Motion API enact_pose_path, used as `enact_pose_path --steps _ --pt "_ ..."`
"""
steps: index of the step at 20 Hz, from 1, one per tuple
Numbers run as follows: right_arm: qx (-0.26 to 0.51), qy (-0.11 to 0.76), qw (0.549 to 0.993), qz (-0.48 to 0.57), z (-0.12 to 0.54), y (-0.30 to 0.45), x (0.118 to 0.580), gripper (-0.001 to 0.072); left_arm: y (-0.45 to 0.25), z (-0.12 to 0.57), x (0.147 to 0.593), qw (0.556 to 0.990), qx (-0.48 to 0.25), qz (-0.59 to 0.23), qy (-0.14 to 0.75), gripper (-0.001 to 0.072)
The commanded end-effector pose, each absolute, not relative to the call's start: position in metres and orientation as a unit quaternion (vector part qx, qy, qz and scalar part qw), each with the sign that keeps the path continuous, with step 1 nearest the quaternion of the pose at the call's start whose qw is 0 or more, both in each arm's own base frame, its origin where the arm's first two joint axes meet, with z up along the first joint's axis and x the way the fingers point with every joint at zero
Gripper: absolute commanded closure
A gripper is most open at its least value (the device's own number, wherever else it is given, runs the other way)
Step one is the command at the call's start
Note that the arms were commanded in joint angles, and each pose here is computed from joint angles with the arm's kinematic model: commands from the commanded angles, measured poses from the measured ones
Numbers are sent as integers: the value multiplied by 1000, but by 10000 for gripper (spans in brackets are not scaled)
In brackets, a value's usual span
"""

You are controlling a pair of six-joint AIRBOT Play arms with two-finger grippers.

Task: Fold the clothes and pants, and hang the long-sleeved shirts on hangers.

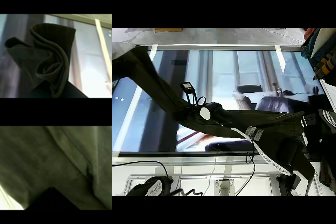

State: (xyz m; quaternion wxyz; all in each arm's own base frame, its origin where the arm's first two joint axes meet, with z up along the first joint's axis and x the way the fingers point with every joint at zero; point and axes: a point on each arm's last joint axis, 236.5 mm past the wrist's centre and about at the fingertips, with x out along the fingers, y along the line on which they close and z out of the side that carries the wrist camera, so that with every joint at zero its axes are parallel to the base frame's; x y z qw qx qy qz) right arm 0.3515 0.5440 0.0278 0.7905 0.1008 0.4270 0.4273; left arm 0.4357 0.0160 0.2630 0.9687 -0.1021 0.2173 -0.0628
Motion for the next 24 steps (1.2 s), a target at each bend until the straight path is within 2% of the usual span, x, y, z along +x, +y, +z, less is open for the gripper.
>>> enact_pose_path --steps 1,4,8,12,16,17,18,19,20,22,24 --pt "30 441 798 410 11 516 365 673 -27 247 441 959 -97 -111 243 690" --pt "-10 473 815 336 8 427 422 673 -83 224 432 937 -82 -177 289 690" --pt "29 518 826 222 30 278 485 673 -169 176 401 881 -49 -280 379 678" --pt "79 545 824 135 50 159 502 673 -250 113 332 775 -32 -359 518 679" --pt "113 559 816 95 60 102 498 673 -317 64 274 696 14 -412 588 677" --pt "116 562 814 89 60 94 496 673 -330 53 258 677 30 -425 601 610" --pt "118 564 813 86 61 89 495 673 -340 45 244 660 44 -435 611 379" --pt "119 568 810 82 60 84 493 673 -346 38 232 647 56 -442 619 108" --pt "118 570 809 80 59 82 492 673 -349 33 227 640 70 -449 619 5" --pt "113 571 810 77 58 80 492 673 -346 32 228 640 96 -464 605 9" --pt "106 570 811 75 58 77 493 673 -322 33 255 669 115 -432 593 14"
